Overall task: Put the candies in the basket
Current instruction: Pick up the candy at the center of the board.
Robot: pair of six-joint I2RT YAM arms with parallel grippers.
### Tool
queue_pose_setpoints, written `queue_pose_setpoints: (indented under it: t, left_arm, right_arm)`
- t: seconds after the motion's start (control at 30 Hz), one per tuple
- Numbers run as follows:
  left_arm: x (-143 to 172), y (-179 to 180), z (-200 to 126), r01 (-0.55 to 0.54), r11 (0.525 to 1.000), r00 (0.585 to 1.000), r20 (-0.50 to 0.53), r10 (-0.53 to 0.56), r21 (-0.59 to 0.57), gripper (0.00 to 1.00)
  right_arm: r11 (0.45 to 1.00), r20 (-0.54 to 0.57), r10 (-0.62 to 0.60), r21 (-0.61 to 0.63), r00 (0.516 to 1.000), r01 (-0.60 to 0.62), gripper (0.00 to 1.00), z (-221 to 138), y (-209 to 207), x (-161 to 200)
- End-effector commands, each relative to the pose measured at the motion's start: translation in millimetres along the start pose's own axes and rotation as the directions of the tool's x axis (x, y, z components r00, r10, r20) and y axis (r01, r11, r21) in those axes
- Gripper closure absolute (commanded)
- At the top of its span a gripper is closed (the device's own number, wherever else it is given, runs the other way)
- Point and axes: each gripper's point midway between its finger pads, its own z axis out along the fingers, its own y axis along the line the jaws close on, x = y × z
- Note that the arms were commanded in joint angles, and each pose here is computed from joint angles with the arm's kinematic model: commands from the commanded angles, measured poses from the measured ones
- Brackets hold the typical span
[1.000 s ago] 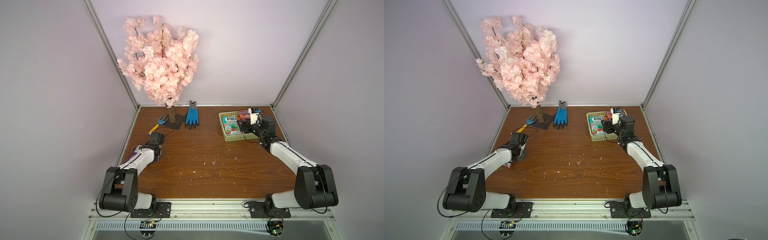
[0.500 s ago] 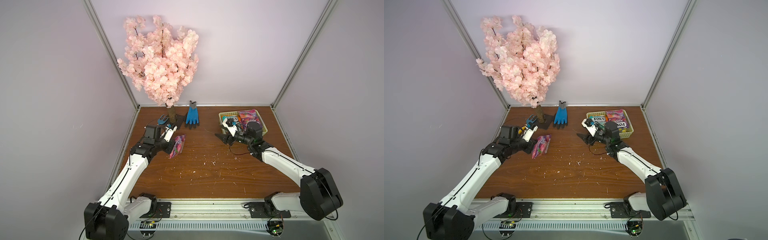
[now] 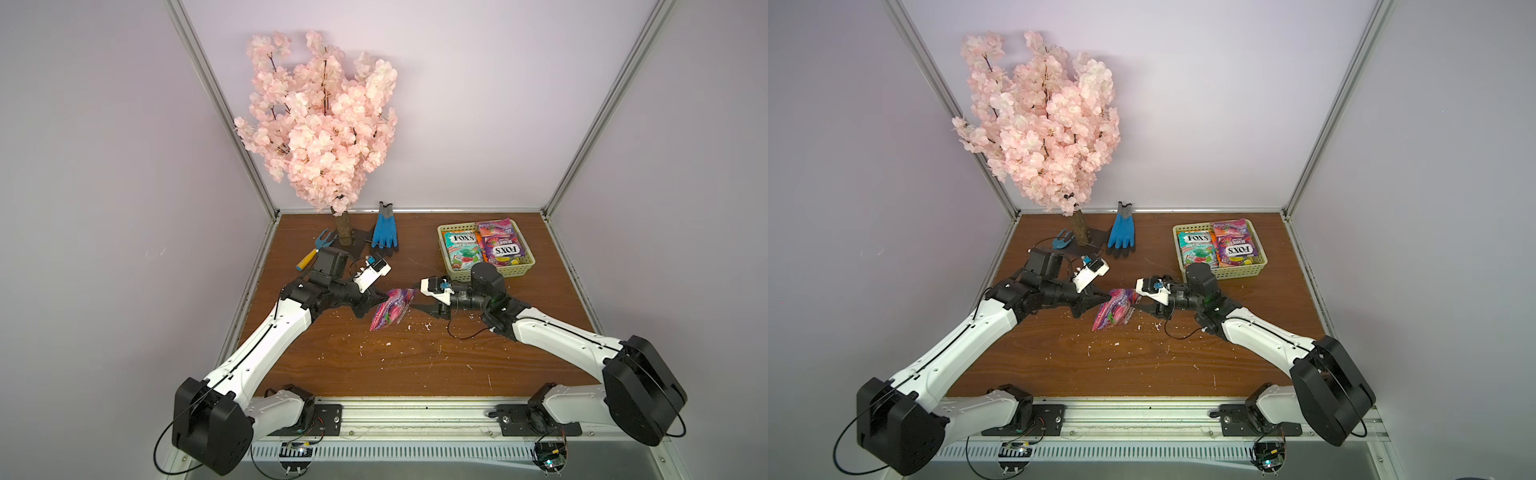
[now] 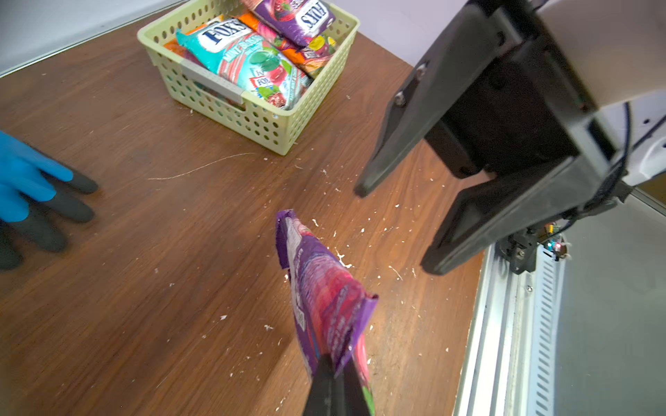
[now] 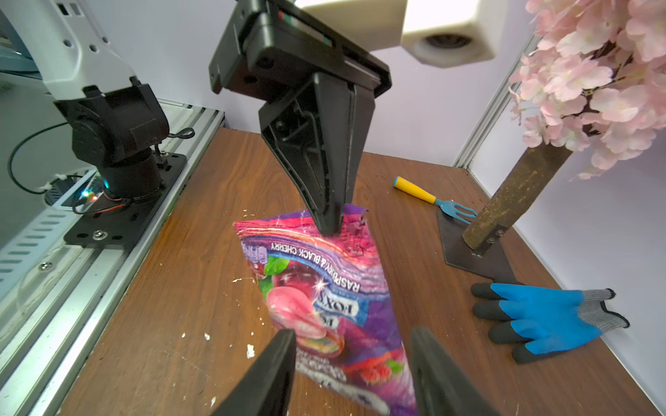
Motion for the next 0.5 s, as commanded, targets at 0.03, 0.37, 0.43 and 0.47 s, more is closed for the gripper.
queue_pose_setpoints:
  t: [0.03, 0.37, 0.43, 0.47]
  left_arm:
    - [-15, -16, 1, -0.084, 0.993, 0.995, 0.067, 0.078, 0.078, 1.00]
    - [-7, -22, 5, -0.105, 0.988, 0.993, 0.069, 0.097, 0.116, 1.00]
    - [-7, -20, 4, -0.111, 0.989, 0.992, 0.065, 0.105, 0.100, 1.00]
    - [-7, -18, 4, -0.116, 0.989, 0.992, 0.066, 0.110, 0.089, 0.99]
  right_arm:
    - [0.997, 0.029, -0.062, 0.049, 0.998, 0.061, 0.41, 15, -13, -22]
    - [0.999, 0.006, -0.040, -0.011, 0.999, 0.040, 0.53, 43, -8, -15]
    - [0.999, 0.008, -0.041, -0.017, 0.999, 0.041, 0.77, 43, -7, -15]
    - [0.999, 0.007, -0.045, -0.017, 0.999, 0.045, 0.88, 42, -6, -15]
